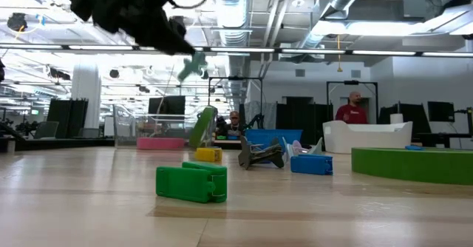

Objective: Pick and place Stapler, Stapler remover, tape
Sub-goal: Put the light blue staple remover into the white bin

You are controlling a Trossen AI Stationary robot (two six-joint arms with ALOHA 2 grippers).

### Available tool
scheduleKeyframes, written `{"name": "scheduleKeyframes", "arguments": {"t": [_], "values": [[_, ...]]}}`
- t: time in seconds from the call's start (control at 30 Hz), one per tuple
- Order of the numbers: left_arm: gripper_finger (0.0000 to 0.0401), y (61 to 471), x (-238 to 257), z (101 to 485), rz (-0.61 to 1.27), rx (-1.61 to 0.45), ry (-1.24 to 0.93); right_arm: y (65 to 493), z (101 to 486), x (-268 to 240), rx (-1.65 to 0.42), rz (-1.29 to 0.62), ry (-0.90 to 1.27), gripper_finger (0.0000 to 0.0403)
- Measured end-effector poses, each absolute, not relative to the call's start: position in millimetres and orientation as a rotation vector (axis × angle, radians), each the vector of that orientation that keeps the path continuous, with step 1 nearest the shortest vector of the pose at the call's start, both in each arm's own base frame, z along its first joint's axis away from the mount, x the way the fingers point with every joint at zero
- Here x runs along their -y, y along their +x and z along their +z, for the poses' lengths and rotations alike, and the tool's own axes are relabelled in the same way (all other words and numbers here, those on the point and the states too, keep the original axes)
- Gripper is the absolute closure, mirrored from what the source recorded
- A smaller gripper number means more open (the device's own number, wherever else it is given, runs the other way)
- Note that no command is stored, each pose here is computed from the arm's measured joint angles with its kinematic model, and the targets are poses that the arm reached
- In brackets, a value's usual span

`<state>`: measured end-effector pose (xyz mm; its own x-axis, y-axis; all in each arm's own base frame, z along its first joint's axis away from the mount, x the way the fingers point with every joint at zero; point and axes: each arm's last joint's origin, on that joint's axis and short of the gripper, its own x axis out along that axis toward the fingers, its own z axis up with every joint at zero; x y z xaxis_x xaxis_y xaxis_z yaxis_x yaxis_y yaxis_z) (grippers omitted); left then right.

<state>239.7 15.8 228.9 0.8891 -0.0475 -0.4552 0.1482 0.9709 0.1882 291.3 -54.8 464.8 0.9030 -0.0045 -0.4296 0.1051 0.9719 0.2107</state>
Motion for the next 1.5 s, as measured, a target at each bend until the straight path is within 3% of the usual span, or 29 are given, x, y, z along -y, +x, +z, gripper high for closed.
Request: {"name": "scheduleKeyframes", "arguments": {"t": [0.57,1.03,1.5], "values": [[0.0399,219.2,-14.4,287.0,-0.036,-0.067,0.212,297.0,477.2,51.4,-0.308,-0.018,0.133,0.0273],[0.0399,220.5,-12.1,339.3,-0.1,0.171,0.199,300.5,484.6,40.8,-0.232,0.051,0.113,0.0165],[0.0399,216.8,-10.4,361.2,-0.142,0.321,0.163,328.8,467.4,17.1,-0.268,0.145,0.06,0.0174]]}}
